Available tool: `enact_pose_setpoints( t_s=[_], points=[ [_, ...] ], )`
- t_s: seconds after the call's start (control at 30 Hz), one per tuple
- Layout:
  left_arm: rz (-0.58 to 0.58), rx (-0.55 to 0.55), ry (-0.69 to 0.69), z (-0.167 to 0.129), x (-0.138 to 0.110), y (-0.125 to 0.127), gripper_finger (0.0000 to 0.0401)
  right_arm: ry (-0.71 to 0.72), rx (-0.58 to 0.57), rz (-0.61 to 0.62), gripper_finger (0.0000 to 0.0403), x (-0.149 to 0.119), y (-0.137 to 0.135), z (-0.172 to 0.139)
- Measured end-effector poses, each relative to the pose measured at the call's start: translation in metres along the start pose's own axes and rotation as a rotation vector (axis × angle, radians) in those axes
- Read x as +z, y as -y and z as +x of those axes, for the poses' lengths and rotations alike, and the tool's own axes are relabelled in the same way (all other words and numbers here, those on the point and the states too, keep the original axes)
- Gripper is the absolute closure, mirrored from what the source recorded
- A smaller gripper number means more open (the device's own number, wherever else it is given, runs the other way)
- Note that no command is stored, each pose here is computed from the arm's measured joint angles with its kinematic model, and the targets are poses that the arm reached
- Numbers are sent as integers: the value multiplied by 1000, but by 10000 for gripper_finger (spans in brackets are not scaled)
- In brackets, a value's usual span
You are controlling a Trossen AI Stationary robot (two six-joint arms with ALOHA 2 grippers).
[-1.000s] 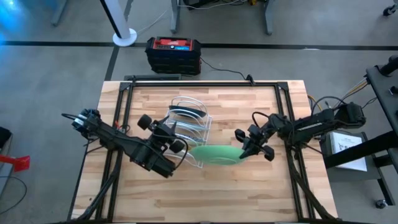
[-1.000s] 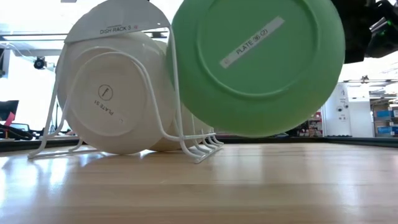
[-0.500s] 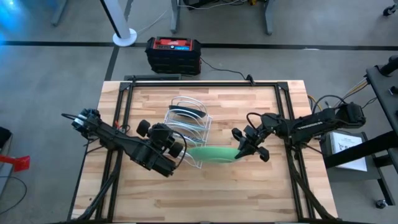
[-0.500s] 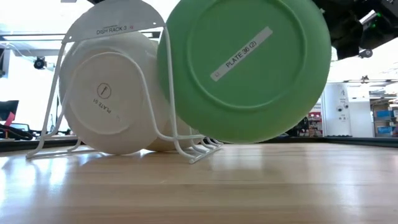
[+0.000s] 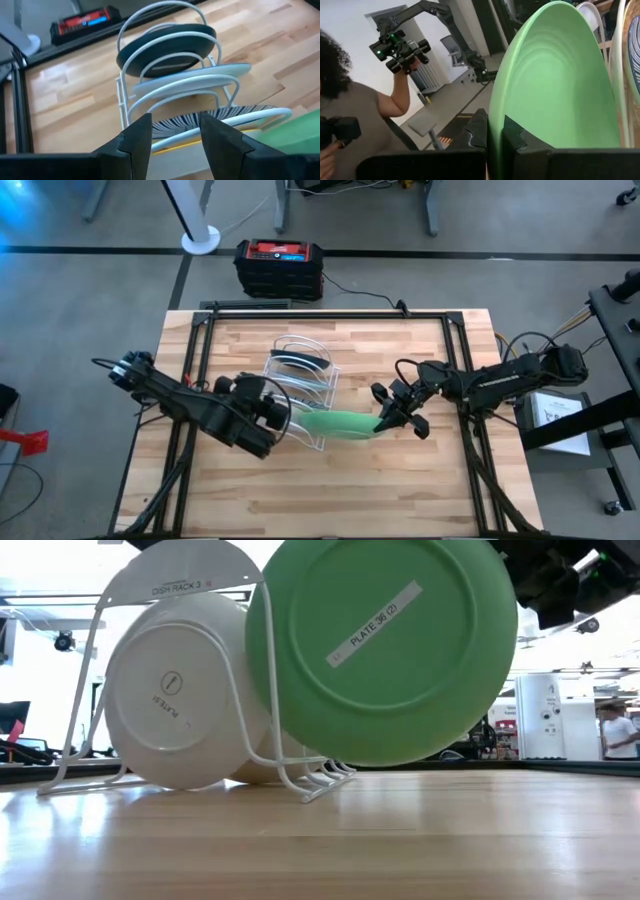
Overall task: Sort dishes
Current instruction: Put the green plate in the dish rack
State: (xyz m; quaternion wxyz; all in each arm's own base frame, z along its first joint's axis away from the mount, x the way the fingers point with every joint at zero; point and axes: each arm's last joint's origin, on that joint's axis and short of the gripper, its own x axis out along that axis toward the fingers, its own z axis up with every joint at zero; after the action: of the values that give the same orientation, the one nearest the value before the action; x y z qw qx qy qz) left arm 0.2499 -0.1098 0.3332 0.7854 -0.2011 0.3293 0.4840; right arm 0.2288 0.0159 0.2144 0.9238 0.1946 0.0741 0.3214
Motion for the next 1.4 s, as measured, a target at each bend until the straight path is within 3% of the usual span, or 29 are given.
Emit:
enact_pose_setpoints(
  t_s=[0.4, 0.6, 0.9, 1.1, 1.4],
  points=[
    [-50, 29, -196, 2, -9, -1, 248, 11, 2, -6, 403, 6, -1, 2],
    [-54, 34, -150, 2, -18, -2, 248, 3, 0, -2, 403, 5, 0, 2],
    [-26, -39, 75, -8, -14, -3, 248, 4, -16, 2, 403, 5, 0, 2],
    [-21, -52, 28, -13, -16, -6, 248, 6, -21, 3, 403, 5, 1, 2],
    [-14, -160, -71, -41, -21, -26, 248, 7, -28, 21, 403, 5, 1, 2]
  ],
)
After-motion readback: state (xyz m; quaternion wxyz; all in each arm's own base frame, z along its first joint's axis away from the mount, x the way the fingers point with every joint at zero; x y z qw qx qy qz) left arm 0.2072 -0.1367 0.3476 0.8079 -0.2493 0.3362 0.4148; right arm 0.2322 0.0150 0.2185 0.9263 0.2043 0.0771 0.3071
